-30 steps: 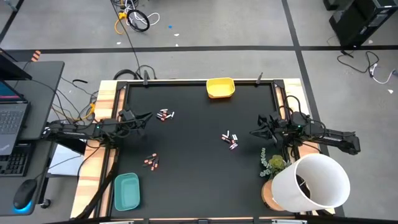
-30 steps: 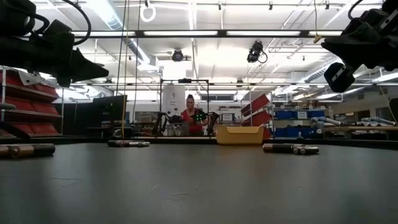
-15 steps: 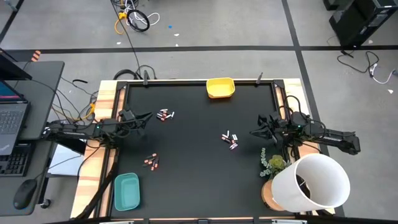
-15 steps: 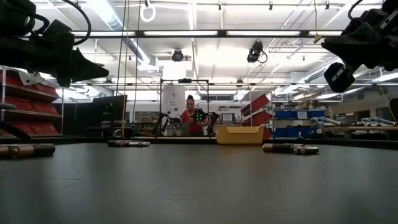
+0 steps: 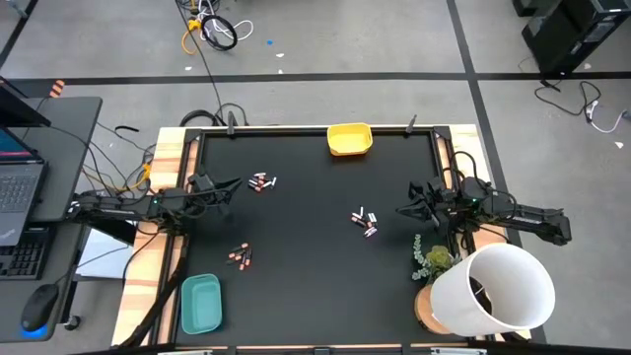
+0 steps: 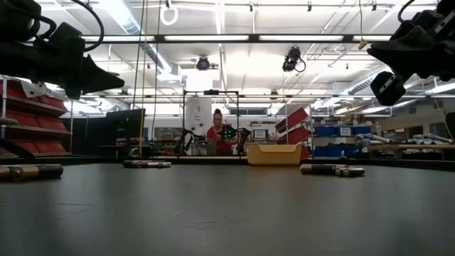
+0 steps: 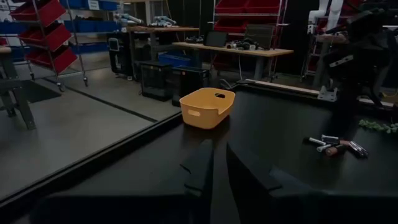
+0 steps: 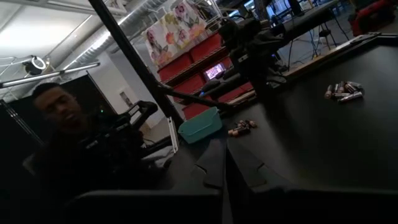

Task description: Sort batteries

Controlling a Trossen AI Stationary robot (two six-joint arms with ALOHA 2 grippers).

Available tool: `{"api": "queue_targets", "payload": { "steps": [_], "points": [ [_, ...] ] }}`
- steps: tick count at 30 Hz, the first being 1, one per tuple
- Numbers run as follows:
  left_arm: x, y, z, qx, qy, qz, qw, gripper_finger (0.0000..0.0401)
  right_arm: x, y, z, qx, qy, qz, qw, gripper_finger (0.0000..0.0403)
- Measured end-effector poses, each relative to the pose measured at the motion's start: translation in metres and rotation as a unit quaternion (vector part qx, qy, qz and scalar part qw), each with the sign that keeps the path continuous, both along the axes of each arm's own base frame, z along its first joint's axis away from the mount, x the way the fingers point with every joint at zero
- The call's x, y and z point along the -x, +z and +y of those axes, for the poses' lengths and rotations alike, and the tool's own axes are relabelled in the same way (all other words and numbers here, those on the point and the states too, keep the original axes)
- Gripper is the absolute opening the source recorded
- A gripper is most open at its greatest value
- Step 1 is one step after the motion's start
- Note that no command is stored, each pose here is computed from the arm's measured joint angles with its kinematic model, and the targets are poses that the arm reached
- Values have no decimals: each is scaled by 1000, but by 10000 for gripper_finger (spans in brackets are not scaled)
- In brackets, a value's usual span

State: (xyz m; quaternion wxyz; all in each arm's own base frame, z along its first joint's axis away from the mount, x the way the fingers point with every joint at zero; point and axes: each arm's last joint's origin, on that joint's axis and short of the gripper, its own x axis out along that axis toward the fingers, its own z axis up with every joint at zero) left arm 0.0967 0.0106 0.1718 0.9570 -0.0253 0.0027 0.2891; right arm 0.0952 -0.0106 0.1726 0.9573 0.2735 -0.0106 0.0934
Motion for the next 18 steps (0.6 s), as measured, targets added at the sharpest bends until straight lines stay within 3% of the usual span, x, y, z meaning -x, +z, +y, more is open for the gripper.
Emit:
{"api": "queue_targets", "payload": {
  "steps": [5, 15, 18],
  "points": [
    [1, 14, 0, -72, 4, -26, 997, 60, 0, 0, 0, 0, 0, 0, 1000, 4],
    [3, 23, 0, -64, 8, -80, 995, 60, 0, 0, 0, 0, 0, 0, 1000, 4],
    [3, 24, 0, -25, 4, -108, 994, 60, 0, 0, 0, 0, 0, 0, 1000, 4]
  ]
}}
